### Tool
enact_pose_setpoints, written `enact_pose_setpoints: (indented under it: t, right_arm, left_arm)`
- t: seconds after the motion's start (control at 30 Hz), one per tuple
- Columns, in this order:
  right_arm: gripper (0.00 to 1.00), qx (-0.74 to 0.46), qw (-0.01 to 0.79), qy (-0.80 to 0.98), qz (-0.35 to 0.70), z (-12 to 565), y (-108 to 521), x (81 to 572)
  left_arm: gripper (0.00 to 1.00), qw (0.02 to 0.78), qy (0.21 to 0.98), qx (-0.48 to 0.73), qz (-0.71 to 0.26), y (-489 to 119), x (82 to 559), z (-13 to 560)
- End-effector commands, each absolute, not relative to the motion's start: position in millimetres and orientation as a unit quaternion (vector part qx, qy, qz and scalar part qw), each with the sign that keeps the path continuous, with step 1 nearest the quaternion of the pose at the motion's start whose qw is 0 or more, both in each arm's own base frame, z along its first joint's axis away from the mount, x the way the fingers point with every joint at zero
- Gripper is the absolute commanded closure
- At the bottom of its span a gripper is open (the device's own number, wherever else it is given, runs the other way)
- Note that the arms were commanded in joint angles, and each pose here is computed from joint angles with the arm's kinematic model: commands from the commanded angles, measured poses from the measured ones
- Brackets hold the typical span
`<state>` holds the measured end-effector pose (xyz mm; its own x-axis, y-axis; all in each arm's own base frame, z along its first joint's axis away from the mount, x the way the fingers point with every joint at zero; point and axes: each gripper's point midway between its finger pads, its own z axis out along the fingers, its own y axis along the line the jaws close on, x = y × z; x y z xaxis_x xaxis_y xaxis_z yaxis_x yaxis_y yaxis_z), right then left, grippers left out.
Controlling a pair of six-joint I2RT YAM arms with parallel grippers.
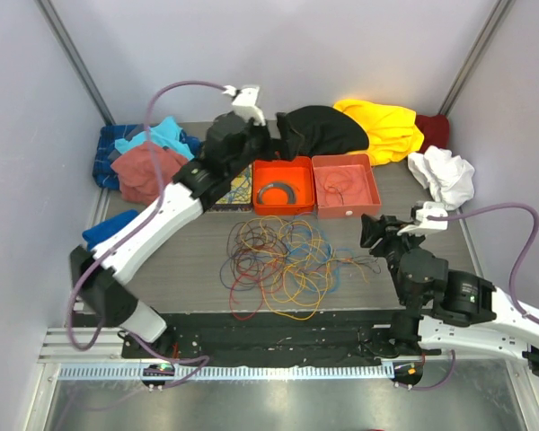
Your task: Untangle the cables
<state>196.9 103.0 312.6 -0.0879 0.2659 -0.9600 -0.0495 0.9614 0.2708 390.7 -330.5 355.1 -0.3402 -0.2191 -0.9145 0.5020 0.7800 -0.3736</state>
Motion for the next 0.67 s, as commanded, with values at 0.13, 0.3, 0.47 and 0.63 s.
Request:
enact_pose_setpoints:
  t: [0.13, 0.3, 0.47, 0.63]
  right_arm:
    - [0.47, 0.057, 0.659, 0.738, 0.133, 292, 134, 201]
    - [0.47, 0.035, 0.654, 0.744, 0.133, 284, 152, 204]
    - [0.47, 0.01, 0.651, 0.749, 0.124, 276, 170, 209]
    - [0.47, -0.006, 0.649, 0.749, 0.132, 282, 191, 212]
  left_arm:
    - [0.0, 0.463, 0.875, -0.05, -0.133, -228, 346, 234]
    - [0.0, 0.436, 0.891, -0.106, -0.074, -171, 300, 181]
    - [0.0, 0.47, 0.872, -0.109, -0.086, -148, 279, 205]
    - [0.0, 0.478, 0.87, -0.089, -0.082, -138, 269, 215]
